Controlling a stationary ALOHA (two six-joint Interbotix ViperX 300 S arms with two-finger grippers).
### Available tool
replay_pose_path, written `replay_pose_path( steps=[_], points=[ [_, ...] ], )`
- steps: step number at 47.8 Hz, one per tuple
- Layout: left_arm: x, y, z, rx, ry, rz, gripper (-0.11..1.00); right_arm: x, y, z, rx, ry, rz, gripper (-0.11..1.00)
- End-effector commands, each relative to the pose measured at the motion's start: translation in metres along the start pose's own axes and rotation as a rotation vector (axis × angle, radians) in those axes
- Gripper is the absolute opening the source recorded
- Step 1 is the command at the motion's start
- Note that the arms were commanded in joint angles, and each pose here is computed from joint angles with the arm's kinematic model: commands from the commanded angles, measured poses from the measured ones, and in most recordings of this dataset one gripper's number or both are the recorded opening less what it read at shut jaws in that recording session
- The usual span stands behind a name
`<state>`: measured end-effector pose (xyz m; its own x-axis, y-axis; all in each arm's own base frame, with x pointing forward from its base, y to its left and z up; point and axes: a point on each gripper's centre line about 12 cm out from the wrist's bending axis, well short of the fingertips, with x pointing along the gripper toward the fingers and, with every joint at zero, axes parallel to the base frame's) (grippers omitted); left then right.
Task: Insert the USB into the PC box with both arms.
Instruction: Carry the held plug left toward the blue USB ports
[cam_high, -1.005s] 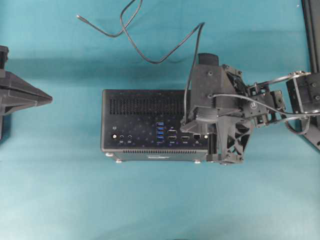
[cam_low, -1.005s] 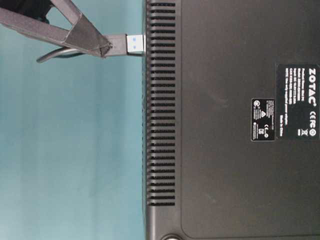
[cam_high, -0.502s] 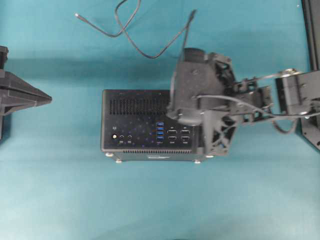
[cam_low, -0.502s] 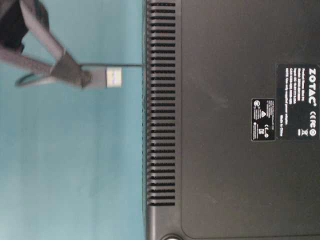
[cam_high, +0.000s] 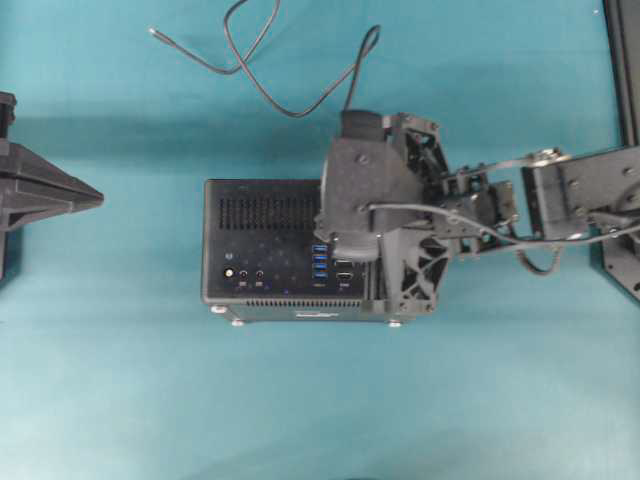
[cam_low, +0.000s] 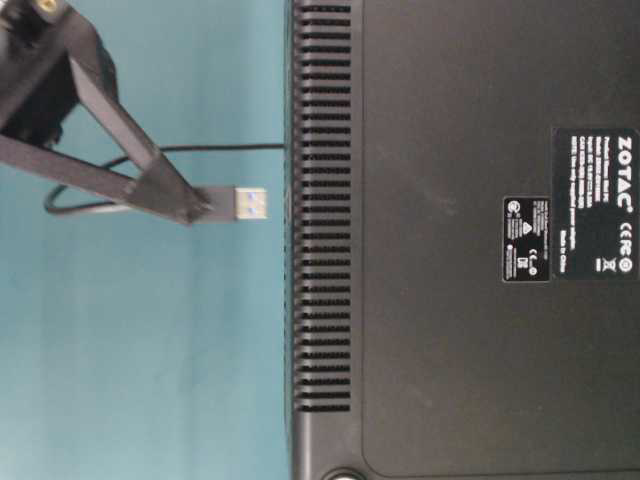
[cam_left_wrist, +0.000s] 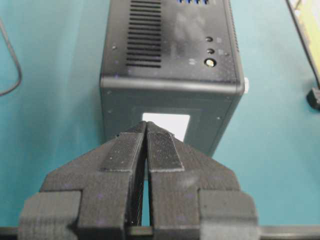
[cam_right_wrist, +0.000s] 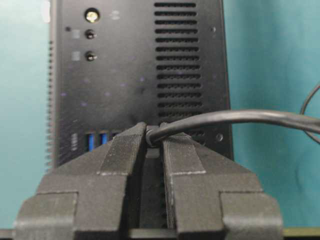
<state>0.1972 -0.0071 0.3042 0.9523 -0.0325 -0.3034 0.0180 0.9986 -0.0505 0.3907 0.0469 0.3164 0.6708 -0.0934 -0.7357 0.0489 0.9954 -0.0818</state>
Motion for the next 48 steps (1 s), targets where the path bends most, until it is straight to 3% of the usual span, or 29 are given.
replay_pose_path(
  steps=[1,48],
  points=[
    [0.000,-0.001,0.005,0.001,-0.014,-0.003,0.00,-0.009,0.000,0.012,0.006,-0.047,0.006,0.11],
    [0.000,-0.001,0.004,-0.001,-0.009,-0.003,0.00,0.006,0.008,-0.004,-0.005,0.001,0.017,0.11]
  ],
)
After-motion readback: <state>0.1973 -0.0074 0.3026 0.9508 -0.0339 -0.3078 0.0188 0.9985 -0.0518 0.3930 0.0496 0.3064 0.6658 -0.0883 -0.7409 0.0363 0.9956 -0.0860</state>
